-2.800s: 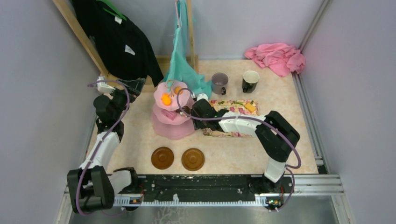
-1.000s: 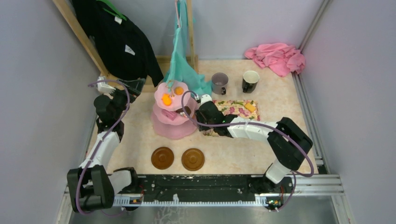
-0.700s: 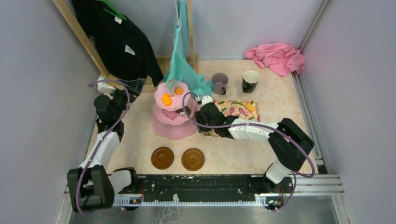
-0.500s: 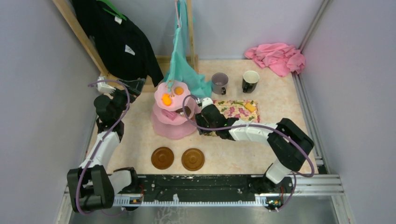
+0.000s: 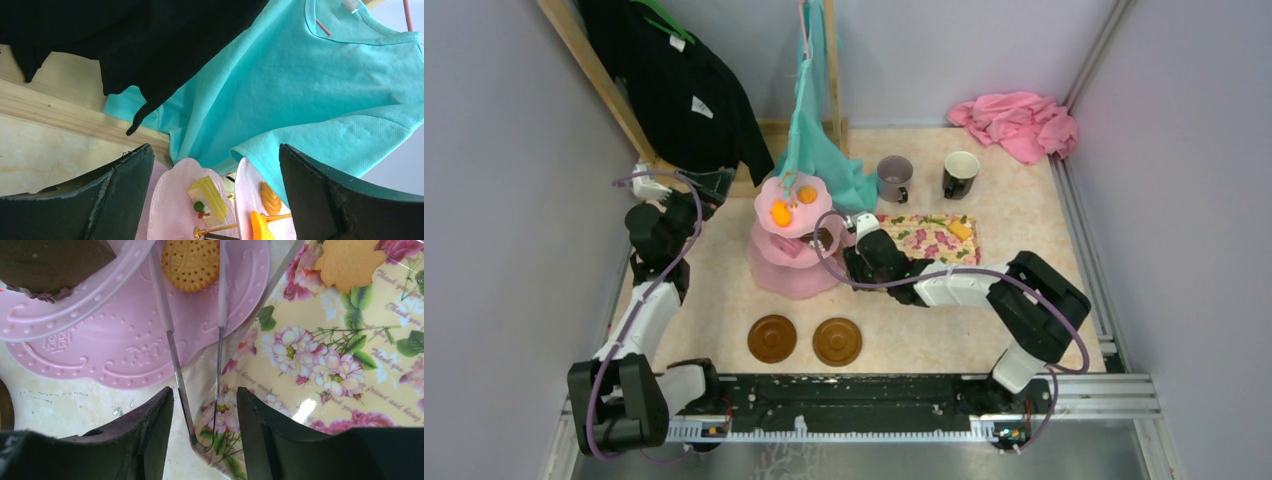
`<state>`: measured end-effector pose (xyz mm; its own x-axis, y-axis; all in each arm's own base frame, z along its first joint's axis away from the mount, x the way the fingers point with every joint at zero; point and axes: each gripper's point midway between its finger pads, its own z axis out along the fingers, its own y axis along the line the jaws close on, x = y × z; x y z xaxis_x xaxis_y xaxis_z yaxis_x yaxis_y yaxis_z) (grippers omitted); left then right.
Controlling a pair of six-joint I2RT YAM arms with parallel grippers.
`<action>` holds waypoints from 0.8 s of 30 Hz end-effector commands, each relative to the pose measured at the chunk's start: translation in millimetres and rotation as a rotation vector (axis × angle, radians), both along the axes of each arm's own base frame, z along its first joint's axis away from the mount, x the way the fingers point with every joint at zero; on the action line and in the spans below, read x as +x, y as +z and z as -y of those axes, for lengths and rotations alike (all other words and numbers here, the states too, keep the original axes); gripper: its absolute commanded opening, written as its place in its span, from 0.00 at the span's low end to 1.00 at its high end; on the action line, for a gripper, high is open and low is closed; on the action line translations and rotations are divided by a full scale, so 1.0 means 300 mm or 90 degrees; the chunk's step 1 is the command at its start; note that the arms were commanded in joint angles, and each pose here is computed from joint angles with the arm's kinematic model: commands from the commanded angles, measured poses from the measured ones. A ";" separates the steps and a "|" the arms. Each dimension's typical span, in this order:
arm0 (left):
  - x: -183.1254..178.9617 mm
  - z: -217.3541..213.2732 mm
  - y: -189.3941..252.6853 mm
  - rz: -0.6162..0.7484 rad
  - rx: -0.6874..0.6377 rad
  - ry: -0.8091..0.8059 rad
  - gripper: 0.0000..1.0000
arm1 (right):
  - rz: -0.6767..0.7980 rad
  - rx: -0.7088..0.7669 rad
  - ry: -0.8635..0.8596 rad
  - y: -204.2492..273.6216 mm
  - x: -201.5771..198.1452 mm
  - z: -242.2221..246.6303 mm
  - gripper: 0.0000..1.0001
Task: Serve the afternoon tea
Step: Pick up the clamp from the center of the board.
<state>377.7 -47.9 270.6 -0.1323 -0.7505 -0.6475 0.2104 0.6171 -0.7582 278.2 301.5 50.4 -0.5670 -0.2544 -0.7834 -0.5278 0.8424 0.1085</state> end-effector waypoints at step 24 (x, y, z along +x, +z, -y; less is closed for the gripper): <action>0.001 -0.014 0.015 0.015 0.013 0.010 0.99 | 0.031 0.013 0.026 -0.017 0.012 -0.050 0.36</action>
